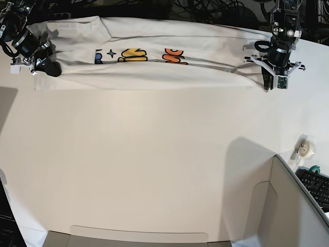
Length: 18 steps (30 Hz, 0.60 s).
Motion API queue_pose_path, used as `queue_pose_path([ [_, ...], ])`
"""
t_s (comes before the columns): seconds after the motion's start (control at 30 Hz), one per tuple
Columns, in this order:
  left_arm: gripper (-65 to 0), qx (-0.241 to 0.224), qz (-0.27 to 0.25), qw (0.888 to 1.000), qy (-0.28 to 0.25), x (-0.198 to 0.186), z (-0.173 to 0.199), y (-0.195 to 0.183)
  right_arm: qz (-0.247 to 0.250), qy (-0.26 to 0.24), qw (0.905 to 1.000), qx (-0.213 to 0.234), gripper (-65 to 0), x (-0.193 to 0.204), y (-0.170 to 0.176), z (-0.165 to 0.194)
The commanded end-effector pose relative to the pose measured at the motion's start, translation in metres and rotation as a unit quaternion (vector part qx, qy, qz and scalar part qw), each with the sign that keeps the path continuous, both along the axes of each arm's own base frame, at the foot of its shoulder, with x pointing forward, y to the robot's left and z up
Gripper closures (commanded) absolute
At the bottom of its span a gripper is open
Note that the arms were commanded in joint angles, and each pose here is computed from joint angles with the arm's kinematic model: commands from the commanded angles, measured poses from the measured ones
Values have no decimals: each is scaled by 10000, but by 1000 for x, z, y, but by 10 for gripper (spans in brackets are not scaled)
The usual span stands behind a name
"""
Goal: Layout the t-shirt on the table in an organized manner, then fold the t-shirt properly
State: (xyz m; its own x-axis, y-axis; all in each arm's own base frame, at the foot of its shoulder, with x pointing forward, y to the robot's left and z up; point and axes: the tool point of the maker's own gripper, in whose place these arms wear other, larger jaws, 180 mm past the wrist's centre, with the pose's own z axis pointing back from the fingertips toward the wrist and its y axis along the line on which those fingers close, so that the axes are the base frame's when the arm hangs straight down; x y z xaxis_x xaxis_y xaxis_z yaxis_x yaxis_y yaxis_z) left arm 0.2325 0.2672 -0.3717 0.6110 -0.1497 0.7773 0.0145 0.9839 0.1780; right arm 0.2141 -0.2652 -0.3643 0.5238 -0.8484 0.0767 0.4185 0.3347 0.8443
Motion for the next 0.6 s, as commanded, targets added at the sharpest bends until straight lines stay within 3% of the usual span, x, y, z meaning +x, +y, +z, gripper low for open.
queue_pose_path([
  [0.0, -92, 90, -15, 9997, -210, 8, 13, 3, 41, -180, 9998, -86, -114, 5, -6, 12],
  [0.17, -115, 72, -86, 9995, -303, 12, 24, -4, 57, -219, 9996, -165, -191, 7, -10, 16],
  [0.57, -115, 8, -105, 9990, -436, 14, 32, -12, 82, -337, 9988, -337, -195, 17, -20, 26],
])
